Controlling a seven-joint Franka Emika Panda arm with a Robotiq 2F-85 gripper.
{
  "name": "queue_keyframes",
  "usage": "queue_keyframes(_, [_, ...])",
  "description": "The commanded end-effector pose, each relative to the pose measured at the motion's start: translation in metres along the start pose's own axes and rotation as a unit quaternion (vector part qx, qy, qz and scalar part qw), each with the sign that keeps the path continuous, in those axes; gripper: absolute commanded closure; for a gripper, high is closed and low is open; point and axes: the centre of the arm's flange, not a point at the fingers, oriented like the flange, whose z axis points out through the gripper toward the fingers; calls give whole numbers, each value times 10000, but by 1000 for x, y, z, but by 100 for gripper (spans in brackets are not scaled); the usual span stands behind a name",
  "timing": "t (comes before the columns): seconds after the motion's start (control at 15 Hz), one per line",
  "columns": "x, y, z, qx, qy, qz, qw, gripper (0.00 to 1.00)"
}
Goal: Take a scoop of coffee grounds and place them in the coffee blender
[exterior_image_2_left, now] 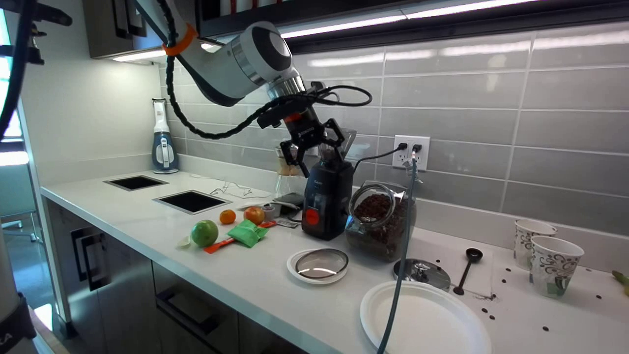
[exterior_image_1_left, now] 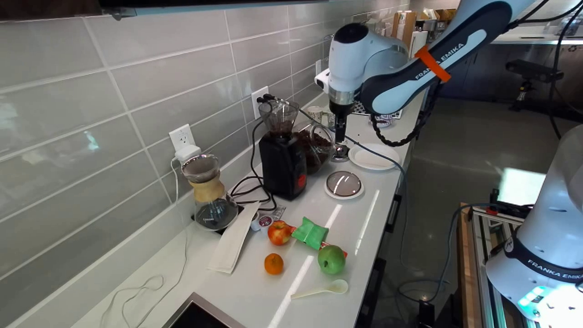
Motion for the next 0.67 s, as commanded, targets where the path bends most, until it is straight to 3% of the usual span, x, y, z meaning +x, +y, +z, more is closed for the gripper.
queue_keyframes(0.0, [-27,4,-32,-432,777,450,9950,0])
queue_keyframes(0.33, [-39,19,-66,-793,1813,978,9753,0])
queue_keyframes(0.47, [-46,26,-74,-930,1948,1350,9670,0])
queue_keyframes(0.6, [-56,34,-80,-781,2046,1815,9587,0])
